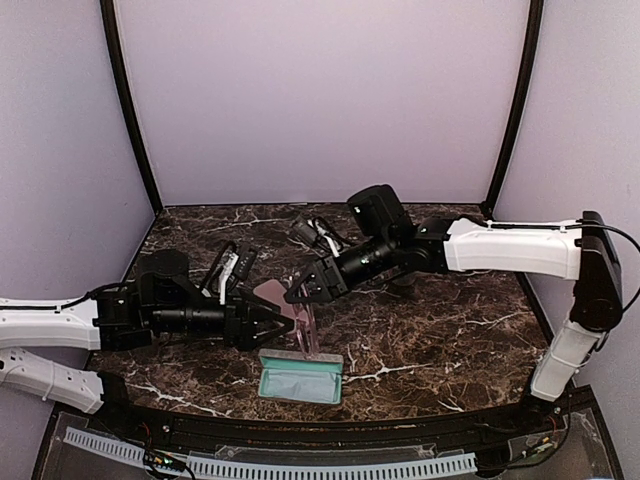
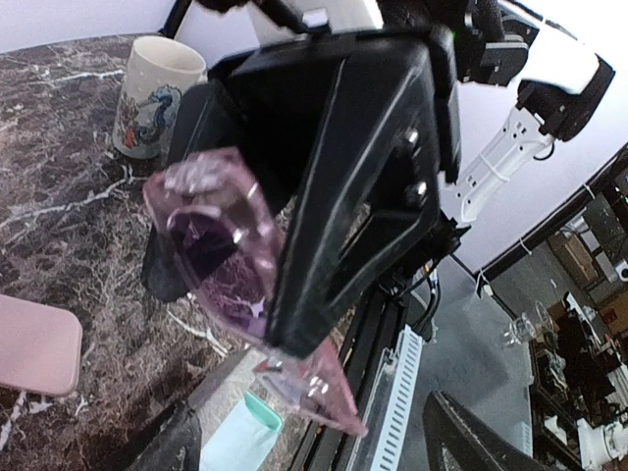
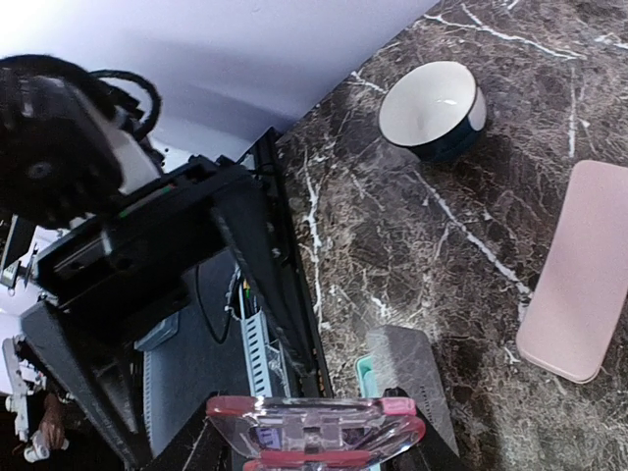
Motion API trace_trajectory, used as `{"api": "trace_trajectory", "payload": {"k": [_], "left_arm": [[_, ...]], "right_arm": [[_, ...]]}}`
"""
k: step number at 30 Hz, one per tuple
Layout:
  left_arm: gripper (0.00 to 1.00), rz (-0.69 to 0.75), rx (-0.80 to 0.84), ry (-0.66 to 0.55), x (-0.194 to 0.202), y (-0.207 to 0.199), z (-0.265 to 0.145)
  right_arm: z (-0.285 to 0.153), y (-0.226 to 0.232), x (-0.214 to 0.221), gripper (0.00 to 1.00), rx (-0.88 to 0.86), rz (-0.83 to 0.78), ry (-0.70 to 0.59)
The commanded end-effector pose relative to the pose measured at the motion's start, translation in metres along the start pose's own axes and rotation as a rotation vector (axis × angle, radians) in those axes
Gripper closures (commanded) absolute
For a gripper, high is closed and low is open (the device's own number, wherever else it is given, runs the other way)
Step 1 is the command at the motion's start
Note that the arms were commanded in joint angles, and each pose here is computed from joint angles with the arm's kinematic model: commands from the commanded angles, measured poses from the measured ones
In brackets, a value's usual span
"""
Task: Organize the sunglasses
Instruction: Pass from the right arm to the left
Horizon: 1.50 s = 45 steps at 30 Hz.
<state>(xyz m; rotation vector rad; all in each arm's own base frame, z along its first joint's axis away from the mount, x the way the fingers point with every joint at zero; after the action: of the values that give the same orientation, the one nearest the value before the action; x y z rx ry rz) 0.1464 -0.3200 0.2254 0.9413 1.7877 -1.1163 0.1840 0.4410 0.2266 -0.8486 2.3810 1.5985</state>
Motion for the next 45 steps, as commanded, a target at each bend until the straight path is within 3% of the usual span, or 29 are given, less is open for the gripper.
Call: {"api": "trace_trajectory", "payload": {"k": [1,12,16,24,33,45], "left_arm": [[0.21,-0.047,0.105,-0.018,0.011,-0.012,-0.003],[0.19,-0.135,0.286,-0.150,-0.002,-0.029,0.010],[0.19,-0.173,0.314,-0.124,0.001,-0.029,0.023],[0.31,-0.193,0.323,-0.138,-0.002,-0.029,0.025],[0.24,-0.192,0.294,-0.139,-0.003,-0.025,0.023],[0.52,-0.187,0.259,-0.131,-0.005,-0.022,0.023]], "right_arm": [[-0.017,0.041,-0.002,0.71,-0.140,-0.103,0.023],[-0.015,0.055,-0.003,0.71,-0.237,-0.095,0.031],[-0.013,0.056,-0.004,0.71,-0.256,-0.090,0.031],[-0.007,0.049,-0.001,0.72,-0.255,-0.078,0.049],[-0.004,0.047,0.006,0.73,-0.255,-0.081,0.077],[0.003,0.043,0.011,0.73,-0.244,-0.075,0.107]]}}
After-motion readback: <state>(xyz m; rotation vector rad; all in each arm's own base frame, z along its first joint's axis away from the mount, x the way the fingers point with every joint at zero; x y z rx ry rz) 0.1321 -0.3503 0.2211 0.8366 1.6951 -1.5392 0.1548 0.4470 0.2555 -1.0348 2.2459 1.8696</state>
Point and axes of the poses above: each gripper's point midway between its finger pads, its own z axis out along the fingers, its own y axis along the line the jaws close on, x = y × z, the point moved 1 cm from there along -z, back along the fingers, and after that the axes turned 15 degrees about z, right-handed, at the moved point
